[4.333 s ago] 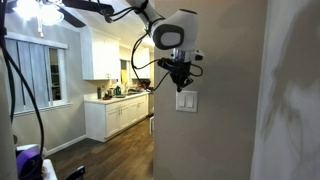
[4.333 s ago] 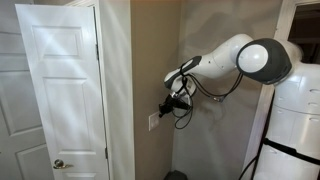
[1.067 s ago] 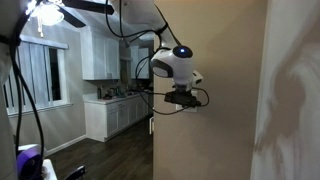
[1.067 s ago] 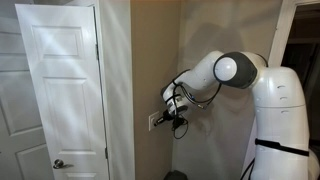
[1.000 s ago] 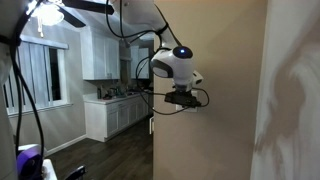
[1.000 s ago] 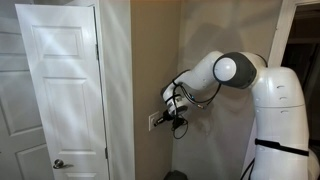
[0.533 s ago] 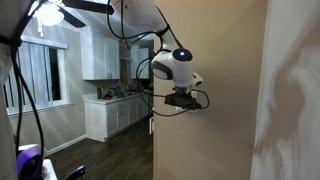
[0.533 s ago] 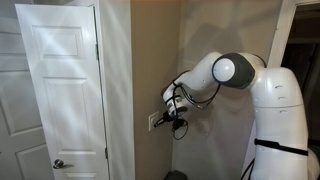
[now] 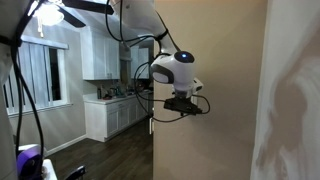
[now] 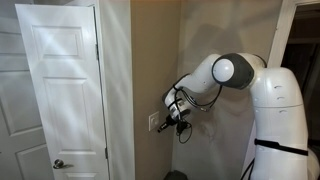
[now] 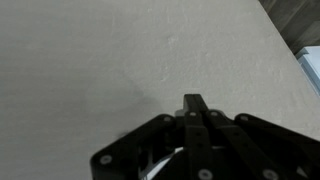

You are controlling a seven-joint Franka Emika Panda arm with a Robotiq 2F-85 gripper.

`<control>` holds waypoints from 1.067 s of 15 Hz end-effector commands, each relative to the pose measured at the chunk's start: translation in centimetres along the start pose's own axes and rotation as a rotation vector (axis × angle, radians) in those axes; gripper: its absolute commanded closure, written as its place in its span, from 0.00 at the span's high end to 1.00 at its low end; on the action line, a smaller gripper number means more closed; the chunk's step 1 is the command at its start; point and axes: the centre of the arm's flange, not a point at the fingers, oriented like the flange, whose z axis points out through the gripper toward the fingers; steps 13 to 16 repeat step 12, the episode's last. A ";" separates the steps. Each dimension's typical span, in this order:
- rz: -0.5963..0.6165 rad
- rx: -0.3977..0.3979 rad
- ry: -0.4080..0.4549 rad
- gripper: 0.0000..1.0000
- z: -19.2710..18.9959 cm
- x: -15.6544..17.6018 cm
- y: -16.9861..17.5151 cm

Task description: Flip the switch to turn off the light

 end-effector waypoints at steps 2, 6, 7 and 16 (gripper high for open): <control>0.004 -0.010 -0.035 0.00 -2.7 -1.6 -0.5; 0.012 -0.014 -0.041 0.00 -3.3 -2.4 -0.4; 0.013 -0.015 -0.042 0.00 -3.4 -2.5 -0.4; 0.018 -0.012 -0.050 0.00 -3.5 -3.2 -0.5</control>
